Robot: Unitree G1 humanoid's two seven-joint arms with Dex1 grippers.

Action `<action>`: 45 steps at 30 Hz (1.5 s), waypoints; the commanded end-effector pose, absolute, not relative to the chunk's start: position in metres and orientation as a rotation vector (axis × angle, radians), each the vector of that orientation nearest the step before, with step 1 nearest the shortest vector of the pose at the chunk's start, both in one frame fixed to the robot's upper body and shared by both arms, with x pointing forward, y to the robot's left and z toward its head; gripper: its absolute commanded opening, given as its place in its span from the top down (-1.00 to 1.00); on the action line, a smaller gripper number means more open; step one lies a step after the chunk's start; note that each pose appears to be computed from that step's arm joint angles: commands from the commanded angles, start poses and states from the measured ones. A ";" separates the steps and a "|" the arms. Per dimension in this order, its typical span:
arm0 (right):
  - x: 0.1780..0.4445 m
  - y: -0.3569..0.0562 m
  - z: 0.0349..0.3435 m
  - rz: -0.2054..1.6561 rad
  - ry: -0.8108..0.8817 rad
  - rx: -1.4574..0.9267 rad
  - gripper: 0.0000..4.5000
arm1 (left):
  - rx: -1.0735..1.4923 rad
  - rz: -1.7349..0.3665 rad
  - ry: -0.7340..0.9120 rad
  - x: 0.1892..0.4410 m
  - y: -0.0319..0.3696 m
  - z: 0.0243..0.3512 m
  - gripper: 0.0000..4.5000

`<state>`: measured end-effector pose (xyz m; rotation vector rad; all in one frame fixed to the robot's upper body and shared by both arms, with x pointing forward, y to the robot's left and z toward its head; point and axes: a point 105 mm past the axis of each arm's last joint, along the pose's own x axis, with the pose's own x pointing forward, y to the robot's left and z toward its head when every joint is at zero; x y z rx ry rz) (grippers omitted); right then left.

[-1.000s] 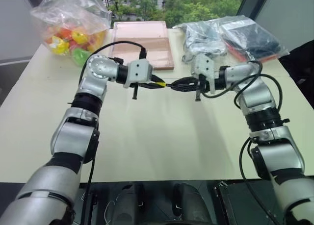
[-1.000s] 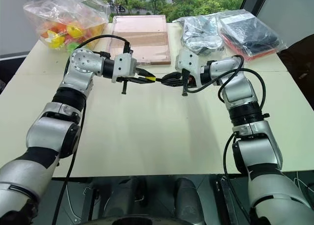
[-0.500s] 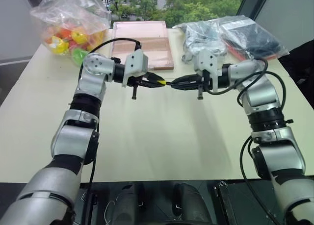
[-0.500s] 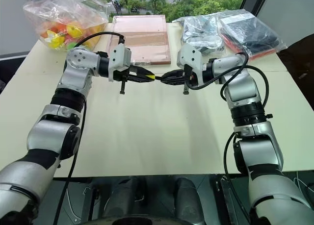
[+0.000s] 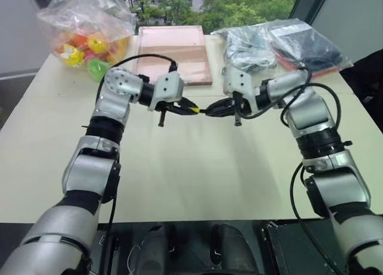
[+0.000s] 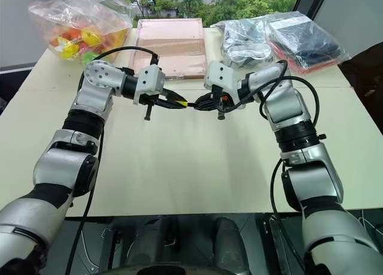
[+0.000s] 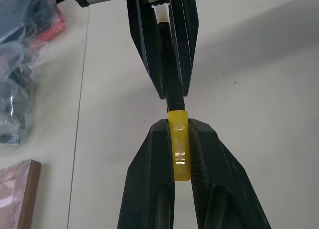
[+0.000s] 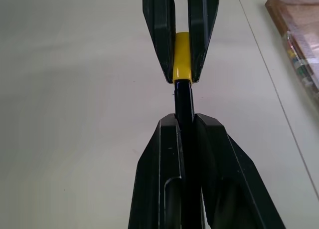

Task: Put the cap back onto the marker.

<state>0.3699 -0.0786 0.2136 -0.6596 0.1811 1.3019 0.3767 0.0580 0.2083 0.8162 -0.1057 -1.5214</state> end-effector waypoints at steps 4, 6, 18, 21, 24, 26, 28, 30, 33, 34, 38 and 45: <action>0.360 -0.021 0.270 1.358 -0.096 -0.665 1.00 | 0.874 -1.754 -0.252 0.344 -0.007 0.205 0.98; 0.359 -0.018 0.271 1.363 -0.107 -0.667 1.00 | 0.871 -1.758 -0.252 0.343 -0.007 0.204 0.98; 0.358 -0.023 0.267 1.363 -0.101 -0.695 1.00 | 0.898 -1.711 -0.241 0.349 0.000 0.200 0.98; 0.359 -0.026 0.265 1.355 -0.097 -0.701 1.00 | 0.904 -1.685 -0.248 0.353 0.001 0.201 0.98; 0.361 -0.029 0.263 1.345 -0.094 -0.707 1.00 | 0.913 -1.659 -0.254 0.357 0.002 0.203 0.98; 0.361 -0.030 0.262 1.344 -0.092 -0.710 1.00 | 0.915 -1.651 -0.256 0.359 0.003 0.203 0.98; 0.361 -0.031 0.261 1.340 -0.089 -0.715 1.00 | 0.929 -1.643 -0.257 0.360 0.004 0.202 0.98; 0.363 -0.034 0.257 1.331 -0.081 -0.733 1.00 | 0.970 -1.614 -0.260 0.364 0.005 0.200 0.98; 0.367 -0.039 0.250 1.307 -0.063 -0.763 1.00 | 0.984 -1.582 -0.263 0.368 0.007 0.200 0.98; 0.368 -0.040 0.249 1.303 -0.059 -0.766 1.00 | 0.976 -1.577 -0.264 0.369 0.007 0.201 0.98; 0.368 -0.043 0.245 1.300 -0.048 -0.768 1.00 | 0.988 -1.555 -0.266 0.373 0.008 0.202 0.43; 0.377 -0.059 0.223 1.257 0.024 -0.837 1.00 | 0.970 -1.405 -0.315 0.389 0.009 0.219 -0.47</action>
